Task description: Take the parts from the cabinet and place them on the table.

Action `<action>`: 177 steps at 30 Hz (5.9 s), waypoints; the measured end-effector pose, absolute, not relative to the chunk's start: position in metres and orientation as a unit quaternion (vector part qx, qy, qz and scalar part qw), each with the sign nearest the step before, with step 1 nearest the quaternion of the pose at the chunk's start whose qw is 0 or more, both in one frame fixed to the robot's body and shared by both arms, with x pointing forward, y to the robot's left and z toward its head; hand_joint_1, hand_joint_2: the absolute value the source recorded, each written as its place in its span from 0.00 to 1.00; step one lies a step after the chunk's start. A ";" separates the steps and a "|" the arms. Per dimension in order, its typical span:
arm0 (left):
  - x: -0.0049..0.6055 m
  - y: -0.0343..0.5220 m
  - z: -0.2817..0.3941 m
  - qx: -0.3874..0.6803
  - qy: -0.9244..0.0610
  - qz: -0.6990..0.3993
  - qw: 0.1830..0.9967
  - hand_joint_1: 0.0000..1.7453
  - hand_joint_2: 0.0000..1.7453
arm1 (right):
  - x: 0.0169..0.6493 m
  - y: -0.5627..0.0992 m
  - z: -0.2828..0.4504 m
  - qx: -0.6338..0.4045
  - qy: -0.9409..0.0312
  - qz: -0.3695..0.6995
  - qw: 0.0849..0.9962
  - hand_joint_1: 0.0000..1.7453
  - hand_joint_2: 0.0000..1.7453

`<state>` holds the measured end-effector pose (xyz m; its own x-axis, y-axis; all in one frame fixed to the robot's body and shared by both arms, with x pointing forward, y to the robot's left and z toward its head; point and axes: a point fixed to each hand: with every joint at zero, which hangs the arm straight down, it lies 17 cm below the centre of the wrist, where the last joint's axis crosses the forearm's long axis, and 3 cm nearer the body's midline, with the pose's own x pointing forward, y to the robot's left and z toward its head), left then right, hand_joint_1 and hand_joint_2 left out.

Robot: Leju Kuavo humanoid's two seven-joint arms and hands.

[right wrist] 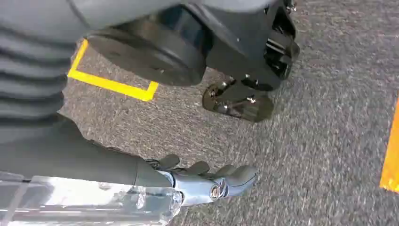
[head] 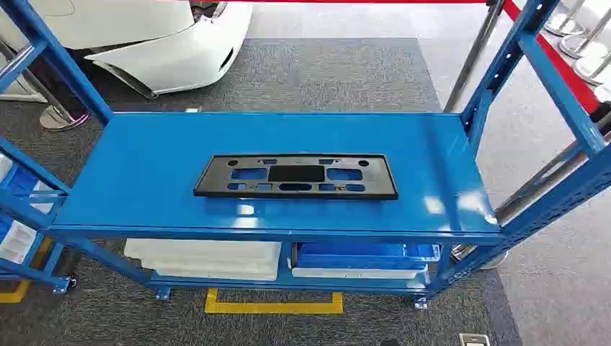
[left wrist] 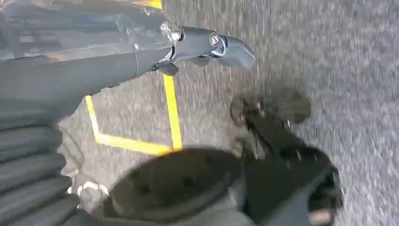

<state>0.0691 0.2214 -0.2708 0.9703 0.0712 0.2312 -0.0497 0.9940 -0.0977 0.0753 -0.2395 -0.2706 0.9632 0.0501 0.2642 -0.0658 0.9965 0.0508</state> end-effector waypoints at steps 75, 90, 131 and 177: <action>0.109 0.161 -0.262 -0.037 -0.059 -0.016 0.997 0.00 0.00 | 0.329 -0.274 -0.185 -0.018 -0.346 -0.033 0.938 0.00 0.00; 0.111 0.164 -0.262 -0.023 -0.053 -0.048 0.997 0.00 0.00 | 0.340 -0.170 -0.140 0.118 -0.346 0.101 0.925 0.00 0.00; 0.117 0.160 -0.260 -0.025 -0.063 -0.061 0.996 0.00 0.00 | 0.378 0.012 0.112 0.275 -0.633 0.181 0.701 0.00 1.00; 0.113 0.158 -0.260 -0.036 -0.058 -0.078 0.995 0.00 0.00 | 0.541 -0.271 0.120 -0.457 -0.453 0.529 0.553 0.00 1.00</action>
